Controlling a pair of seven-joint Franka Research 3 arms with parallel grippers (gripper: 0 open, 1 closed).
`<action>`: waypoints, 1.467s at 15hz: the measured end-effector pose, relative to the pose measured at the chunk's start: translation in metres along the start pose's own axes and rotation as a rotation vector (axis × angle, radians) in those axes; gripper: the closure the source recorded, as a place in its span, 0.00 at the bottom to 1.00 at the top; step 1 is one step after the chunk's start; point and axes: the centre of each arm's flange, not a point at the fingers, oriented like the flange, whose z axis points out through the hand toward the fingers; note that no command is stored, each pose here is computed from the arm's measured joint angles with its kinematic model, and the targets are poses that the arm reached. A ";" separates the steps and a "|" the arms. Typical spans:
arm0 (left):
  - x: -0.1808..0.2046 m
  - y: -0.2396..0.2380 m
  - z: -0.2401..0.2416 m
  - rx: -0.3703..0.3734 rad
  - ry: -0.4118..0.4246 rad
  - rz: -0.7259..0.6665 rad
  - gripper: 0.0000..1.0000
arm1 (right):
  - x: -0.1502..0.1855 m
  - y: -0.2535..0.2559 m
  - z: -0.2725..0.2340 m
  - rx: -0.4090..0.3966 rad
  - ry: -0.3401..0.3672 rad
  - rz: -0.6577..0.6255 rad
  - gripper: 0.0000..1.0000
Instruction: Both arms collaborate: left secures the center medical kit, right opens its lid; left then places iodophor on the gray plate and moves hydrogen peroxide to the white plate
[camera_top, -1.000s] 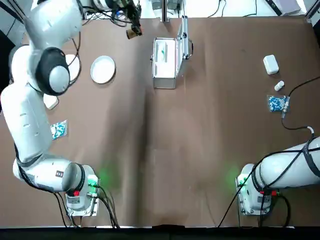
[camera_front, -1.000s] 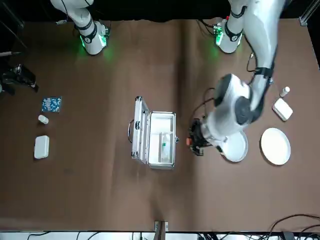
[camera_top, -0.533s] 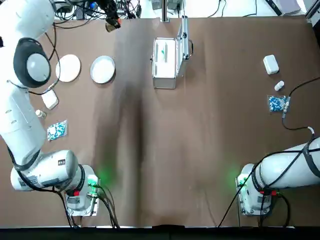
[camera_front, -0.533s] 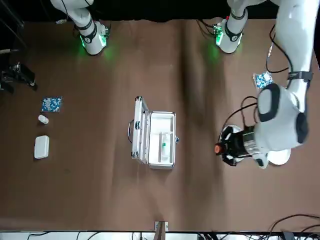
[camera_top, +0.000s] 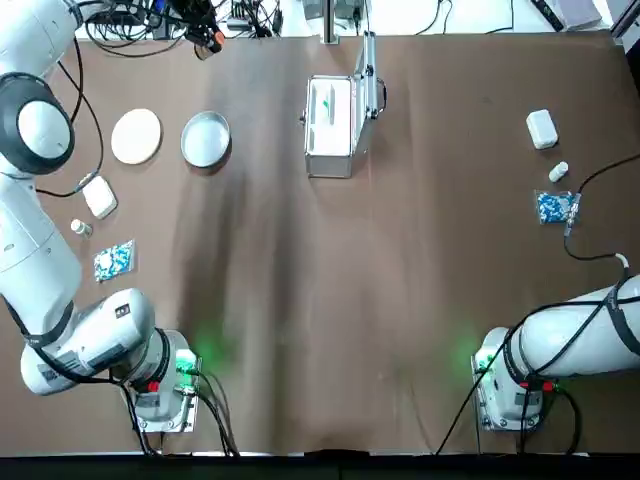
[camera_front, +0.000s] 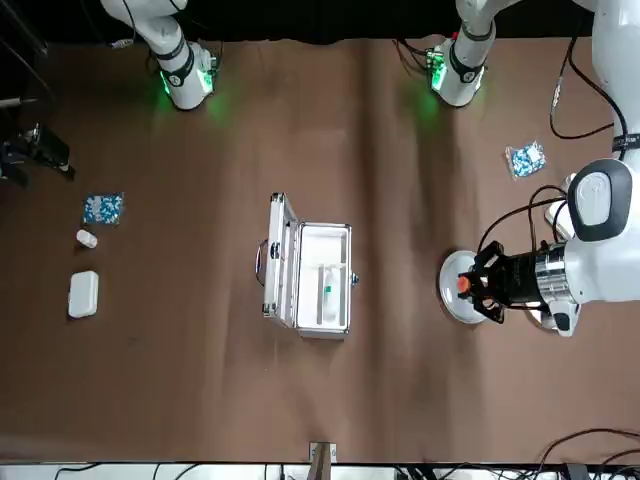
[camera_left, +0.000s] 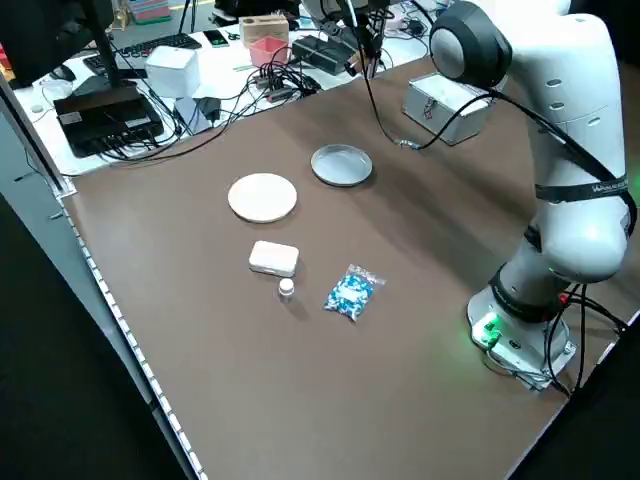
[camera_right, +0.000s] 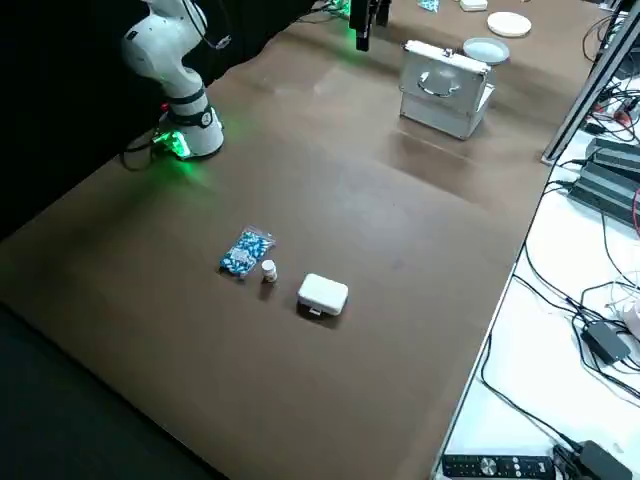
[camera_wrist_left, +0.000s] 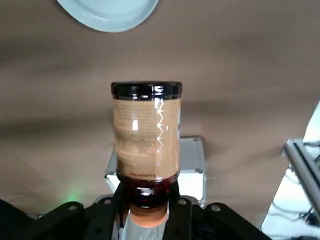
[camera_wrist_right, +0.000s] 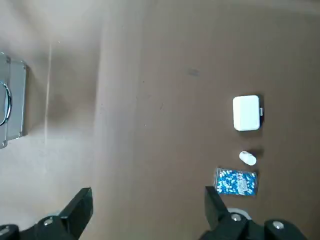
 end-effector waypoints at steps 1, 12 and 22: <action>0.000 -0.001 0.000 0.002 -0.034 0.009 0.67 | 0.000 0.000 0.000 0.000 -0.002 0.000 0.01; 0.064 -0.007 -0.004 0.017 -0.267 -0.020 0.67 | -0.001 -0.001 0.002 0.001 -0.010 -0.002 0.01; 0.191 -0.022 0.044 -0.009 -0.551 0.036 0.67 | -0.002 0.003 0.006 0.002 -0.025 0.006 0.01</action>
